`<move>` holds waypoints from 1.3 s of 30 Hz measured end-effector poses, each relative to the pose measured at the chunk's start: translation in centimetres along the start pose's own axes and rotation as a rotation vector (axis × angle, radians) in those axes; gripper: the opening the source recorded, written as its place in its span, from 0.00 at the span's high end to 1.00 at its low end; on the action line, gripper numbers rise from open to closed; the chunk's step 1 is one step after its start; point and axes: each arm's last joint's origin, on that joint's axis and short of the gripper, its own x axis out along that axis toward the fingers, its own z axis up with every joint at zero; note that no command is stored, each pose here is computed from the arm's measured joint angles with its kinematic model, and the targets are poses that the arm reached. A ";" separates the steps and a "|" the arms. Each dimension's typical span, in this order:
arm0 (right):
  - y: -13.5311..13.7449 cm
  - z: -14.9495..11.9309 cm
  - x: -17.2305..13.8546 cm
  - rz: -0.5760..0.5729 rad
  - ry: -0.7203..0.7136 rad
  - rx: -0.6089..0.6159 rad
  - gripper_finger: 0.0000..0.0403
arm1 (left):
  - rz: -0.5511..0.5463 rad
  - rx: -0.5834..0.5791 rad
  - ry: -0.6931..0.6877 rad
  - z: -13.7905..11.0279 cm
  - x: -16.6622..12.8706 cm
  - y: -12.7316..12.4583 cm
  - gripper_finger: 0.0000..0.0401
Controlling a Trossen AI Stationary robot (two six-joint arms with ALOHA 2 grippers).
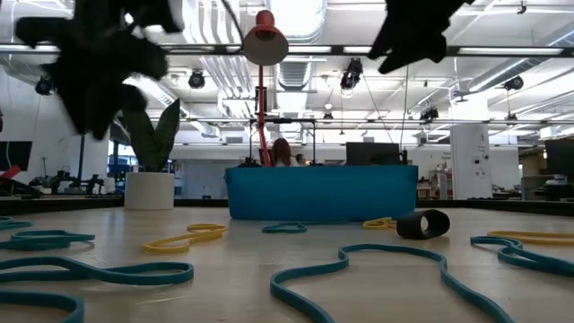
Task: Pick and place rubber bands into bin
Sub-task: Put the blue rubber band into the blue bin
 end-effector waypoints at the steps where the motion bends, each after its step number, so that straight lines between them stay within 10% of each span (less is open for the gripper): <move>1: 0.2 -0.4 0.1 0.001 0.014 -0.004 0.44 | -0.025 0.010 0.022 -0.4 0.7 -0.2 0.64; 12: 1.8 -2.9 1.7 -0.023 0.101 -0.036 0.44 | -0.027 0.139 0.048 -2.7 5.6 -3.1 0.64; 28: 2.5 -3.6 3.7 -0.059 0.144 -0.070 0.44 | 0.071 -0.096 0.137 -5.1 10.0 -2.7 0.65; 39: 2.5 -3.5 3.8 -0.059 0.136 -0.053 0.44 | 0.062 -0.106 0.153 -4.6 11.8 -2.7 0.96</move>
